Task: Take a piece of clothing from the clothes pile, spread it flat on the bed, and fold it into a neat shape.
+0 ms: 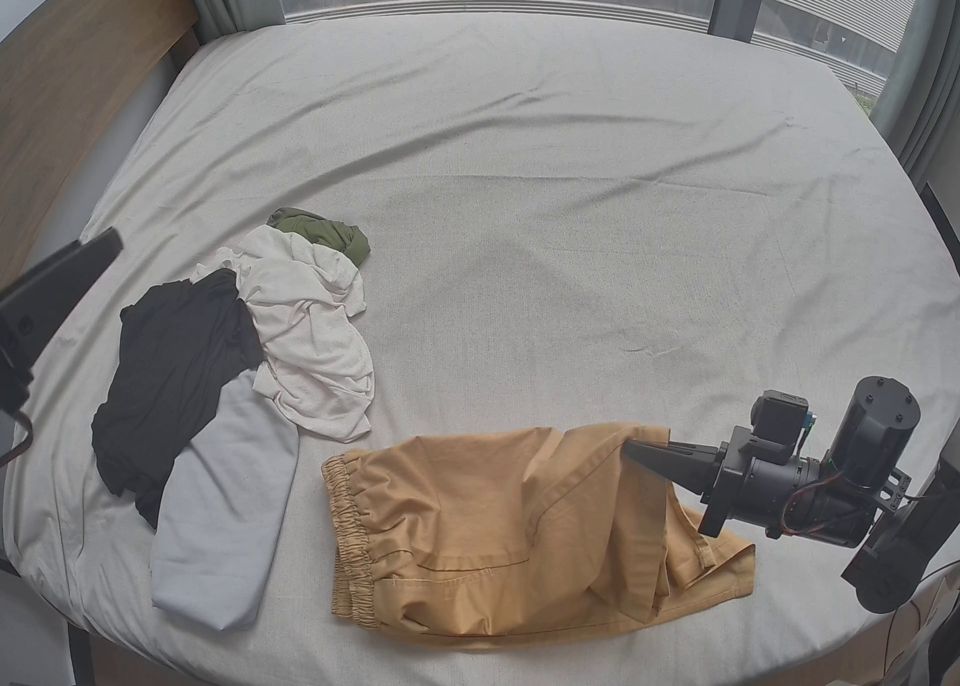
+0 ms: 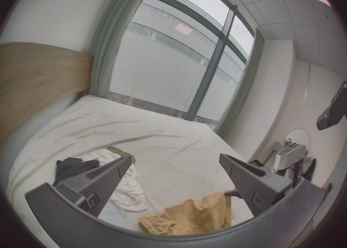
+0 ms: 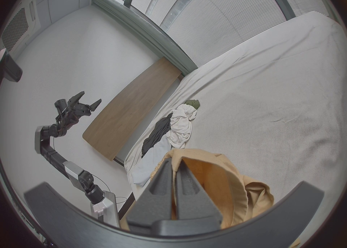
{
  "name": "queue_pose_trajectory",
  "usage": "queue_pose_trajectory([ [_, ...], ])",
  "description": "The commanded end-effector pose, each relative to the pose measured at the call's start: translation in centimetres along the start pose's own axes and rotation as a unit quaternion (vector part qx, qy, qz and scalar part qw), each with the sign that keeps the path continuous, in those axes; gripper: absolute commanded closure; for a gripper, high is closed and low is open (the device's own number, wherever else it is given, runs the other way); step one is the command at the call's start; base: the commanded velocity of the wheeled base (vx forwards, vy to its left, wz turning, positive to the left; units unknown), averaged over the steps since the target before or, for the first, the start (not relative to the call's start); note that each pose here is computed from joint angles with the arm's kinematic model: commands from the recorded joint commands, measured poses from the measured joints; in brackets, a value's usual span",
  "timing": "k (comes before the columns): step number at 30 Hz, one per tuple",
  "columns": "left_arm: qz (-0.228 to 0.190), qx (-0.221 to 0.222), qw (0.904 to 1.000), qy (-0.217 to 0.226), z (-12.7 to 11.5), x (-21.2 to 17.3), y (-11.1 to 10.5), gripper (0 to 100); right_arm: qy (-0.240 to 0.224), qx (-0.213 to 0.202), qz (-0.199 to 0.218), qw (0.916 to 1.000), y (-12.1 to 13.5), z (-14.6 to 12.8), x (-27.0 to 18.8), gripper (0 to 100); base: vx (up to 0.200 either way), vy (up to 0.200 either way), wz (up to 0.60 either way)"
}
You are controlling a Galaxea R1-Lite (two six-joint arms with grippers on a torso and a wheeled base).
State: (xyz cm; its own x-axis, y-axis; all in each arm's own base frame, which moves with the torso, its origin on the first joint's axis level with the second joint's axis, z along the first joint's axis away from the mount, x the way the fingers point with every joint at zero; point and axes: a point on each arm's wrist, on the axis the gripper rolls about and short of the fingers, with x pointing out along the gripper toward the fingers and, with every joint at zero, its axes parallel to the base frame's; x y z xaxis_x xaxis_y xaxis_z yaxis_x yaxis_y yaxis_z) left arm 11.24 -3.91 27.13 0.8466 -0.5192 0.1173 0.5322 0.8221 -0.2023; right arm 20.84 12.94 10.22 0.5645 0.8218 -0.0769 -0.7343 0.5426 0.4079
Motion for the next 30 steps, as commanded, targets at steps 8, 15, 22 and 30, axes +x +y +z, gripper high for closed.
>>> queue_pose_trajectory([
  [8, -0.013, -0.052, 0.9902, 0.129, -5.6, 2.2, 1.9, 0, -0.008, 0.008, -0.019, 0.9998, -1.1, 0.4, -0.7, 100, 0.000, 0.000, 0.00],
  [15, 0.019, -0.103, 0.9768, 0.187, -8.3, 2.8, 3.6, 0, -0.001, 0.015, -0.031, 0.9994, -1.9, 0.1, -0.5, 100, 0.000, 0.000, 0.00],
  [22, 0.021, -0.131, 0.9614, 0.241, -10.7, 3.2, 4.6, 0, -0.002, 0.015, -0.035, 0.9993, -2.2, 0.1, -0.5, 100, 0.000, 0.000, 0.00],
  [30, 0.018, -0.161, 0.9386, 0.305, -13.6, 3.7, 5.4, 0, -0.001, 0.016, -0.035, 0.9993, -2.2, 0.0, -0.5, 100, 0.000, 0.000, 0.00],
])
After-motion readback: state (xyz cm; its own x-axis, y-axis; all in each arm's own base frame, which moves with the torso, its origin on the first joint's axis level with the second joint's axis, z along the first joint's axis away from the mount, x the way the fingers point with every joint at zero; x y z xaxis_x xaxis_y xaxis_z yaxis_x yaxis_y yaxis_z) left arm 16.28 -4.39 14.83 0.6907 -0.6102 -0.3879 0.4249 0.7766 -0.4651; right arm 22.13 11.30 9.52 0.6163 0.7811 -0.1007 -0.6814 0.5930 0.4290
